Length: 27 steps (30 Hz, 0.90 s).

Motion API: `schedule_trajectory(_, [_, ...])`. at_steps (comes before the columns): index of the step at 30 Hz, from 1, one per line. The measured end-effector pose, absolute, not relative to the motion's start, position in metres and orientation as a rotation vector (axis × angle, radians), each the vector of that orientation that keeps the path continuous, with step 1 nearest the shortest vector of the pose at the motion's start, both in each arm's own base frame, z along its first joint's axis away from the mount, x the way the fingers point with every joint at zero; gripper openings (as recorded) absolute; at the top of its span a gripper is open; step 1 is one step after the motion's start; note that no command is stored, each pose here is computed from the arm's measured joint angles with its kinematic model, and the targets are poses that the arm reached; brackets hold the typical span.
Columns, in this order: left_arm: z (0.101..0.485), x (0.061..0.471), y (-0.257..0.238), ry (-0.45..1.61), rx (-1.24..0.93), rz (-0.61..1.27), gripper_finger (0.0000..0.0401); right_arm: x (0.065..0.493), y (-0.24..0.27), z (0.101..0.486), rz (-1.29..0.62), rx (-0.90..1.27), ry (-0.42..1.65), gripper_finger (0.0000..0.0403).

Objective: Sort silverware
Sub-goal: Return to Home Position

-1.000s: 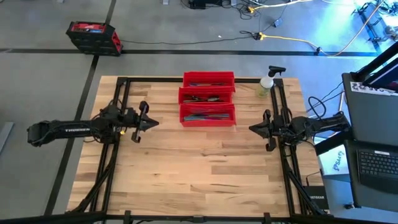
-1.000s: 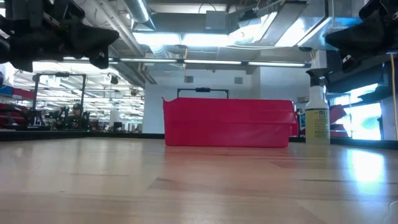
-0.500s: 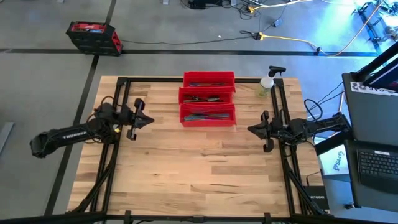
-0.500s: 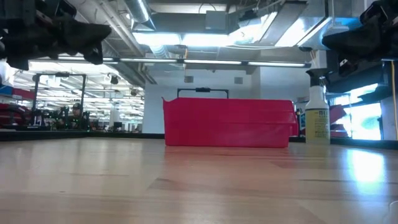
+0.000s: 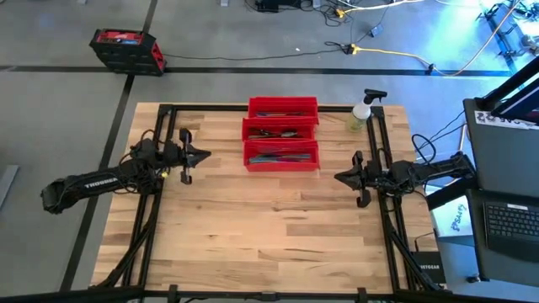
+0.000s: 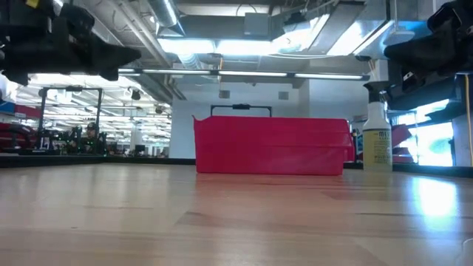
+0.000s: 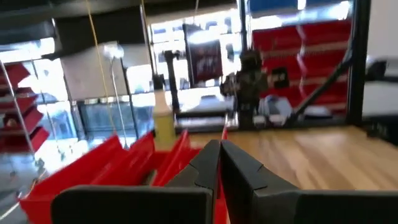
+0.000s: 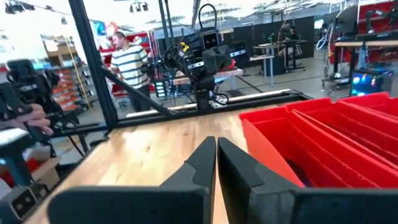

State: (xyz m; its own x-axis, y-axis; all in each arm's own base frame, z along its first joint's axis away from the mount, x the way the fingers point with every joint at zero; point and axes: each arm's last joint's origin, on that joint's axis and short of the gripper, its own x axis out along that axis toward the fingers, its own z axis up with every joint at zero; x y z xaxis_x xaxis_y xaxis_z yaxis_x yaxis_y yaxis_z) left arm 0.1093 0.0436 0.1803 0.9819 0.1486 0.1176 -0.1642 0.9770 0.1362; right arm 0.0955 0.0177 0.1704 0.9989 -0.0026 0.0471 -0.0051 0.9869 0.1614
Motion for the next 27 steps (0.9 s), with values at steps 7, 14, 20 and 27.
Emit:
schedule_trajectory(7, [0.165, 0.113, 0.037, 0.044, 0.160, 0.125, 0.0000, 0.098, 0.019, 0.167, 0.012, 0.055, -0.008, 0.0000])
schedule_trajectory(14, [0.164, 0.111, 0.030, 0.066, 0.243, 0.164, 0.0000, 0.100, 0.019, 0.164, 0.010, 0.012, 0.027, 0.0000])
schedule_trajectory(20, [0.158, 0.105, 0.023, 0.129, 0.255, 0.149, 0.0000, 0.100, 0.019, 0.164, 0.010, 0.012, 0.031, 0.0000])
schedule_trajectory(27, [0.165, 0.097, 0.021, 0.043, 0.259, 0.226, 0.0000, 0.100, 0.019, 0.164, 0.002, 0.013, 0.030, 0.0000])
